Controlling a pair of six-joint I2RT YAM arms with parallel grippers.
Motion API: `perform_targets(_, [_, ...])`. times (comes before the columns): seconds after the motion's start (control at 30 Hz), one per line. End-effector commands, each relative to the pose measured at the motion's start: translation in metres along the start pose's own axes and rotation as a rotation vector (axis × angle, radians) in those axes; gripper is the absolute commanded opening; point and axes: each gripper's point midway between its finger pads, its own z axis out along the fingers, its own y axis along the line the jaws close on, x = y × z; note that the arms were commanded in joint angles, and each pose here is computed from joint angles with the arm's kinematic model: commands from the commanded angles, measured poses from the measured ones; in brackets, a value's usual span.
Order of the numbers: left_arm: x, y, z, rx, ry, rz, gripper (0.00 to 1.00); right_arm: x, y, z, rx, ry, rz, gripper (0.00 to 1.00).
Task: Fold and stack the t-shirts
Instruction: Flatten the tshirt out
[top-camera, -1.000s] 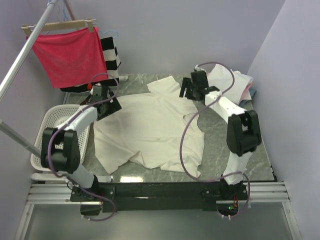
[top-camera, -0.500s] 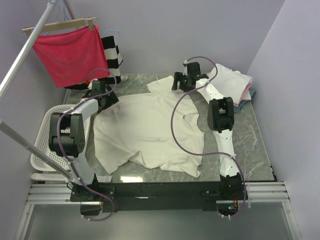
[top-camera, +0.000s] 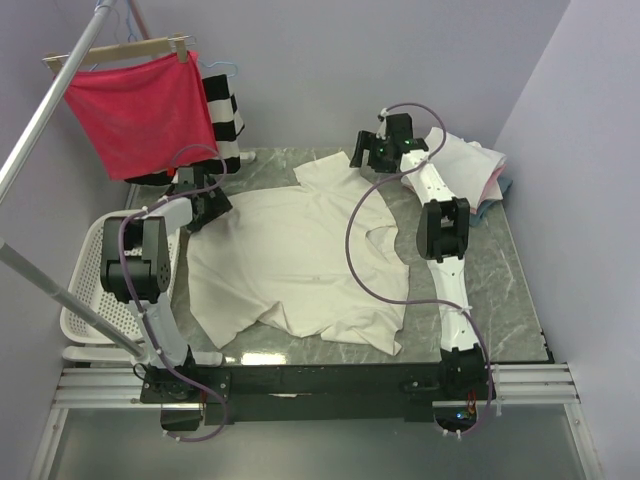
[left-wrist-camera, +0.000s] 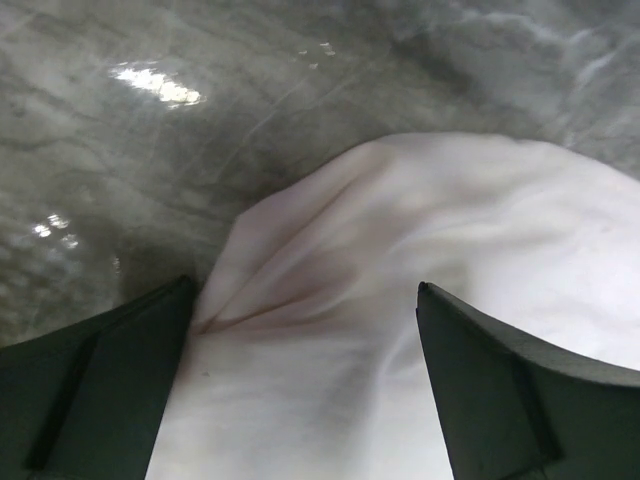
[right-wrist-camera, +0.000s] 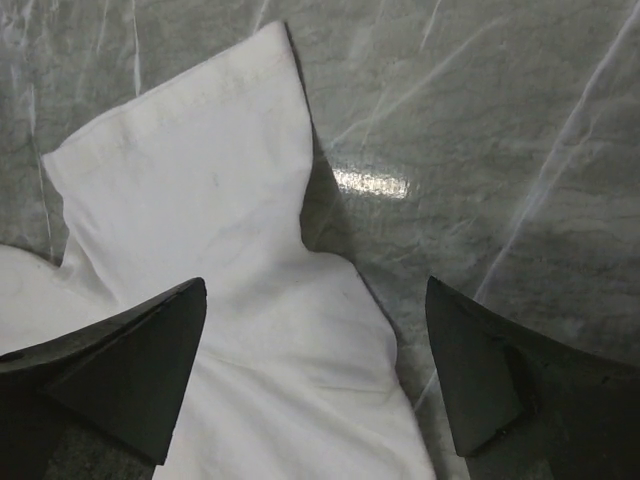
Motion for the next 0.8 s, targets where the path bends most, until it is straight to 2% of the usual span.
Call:
perform_targets(0.0, [-0.010, -0.018, -0.007, 0.079, -0.011, -0.006, 0.99, 0.014, 0.010, -0.014, -0.021, 0.034, 0.041, 0.93])
perform_targets(0.17, [-0.020, -0.023, -0.024, 0.108, -0.042, -0.001, 0.99, 0.003, 0.029, -0.054, -0.079, -0.078, 0.015, 0.94])
perform_targets(0.43, [-0.029, -0.031, -0.037, 0.147, -0.066, 0.000, 1.00, 0.016, 0.070, -0.088, -0.133, -0.081, -0.071, 0.96])
perform_targets(0.67, [-0.030, -0.034, -0.040, 0.160, -0.063, 0.000, 1.00, 0.056, 0.081, -0.072, -0.182, 0.048, -0.018, 0.96])
perform_targets(0.77, [-0.029, -0.037, -0.041, 0.169, -0.054, 0.002, 0.99, 0.066, 0.074, -0.063, -0.151, 0.083, 0.007, 0.98])
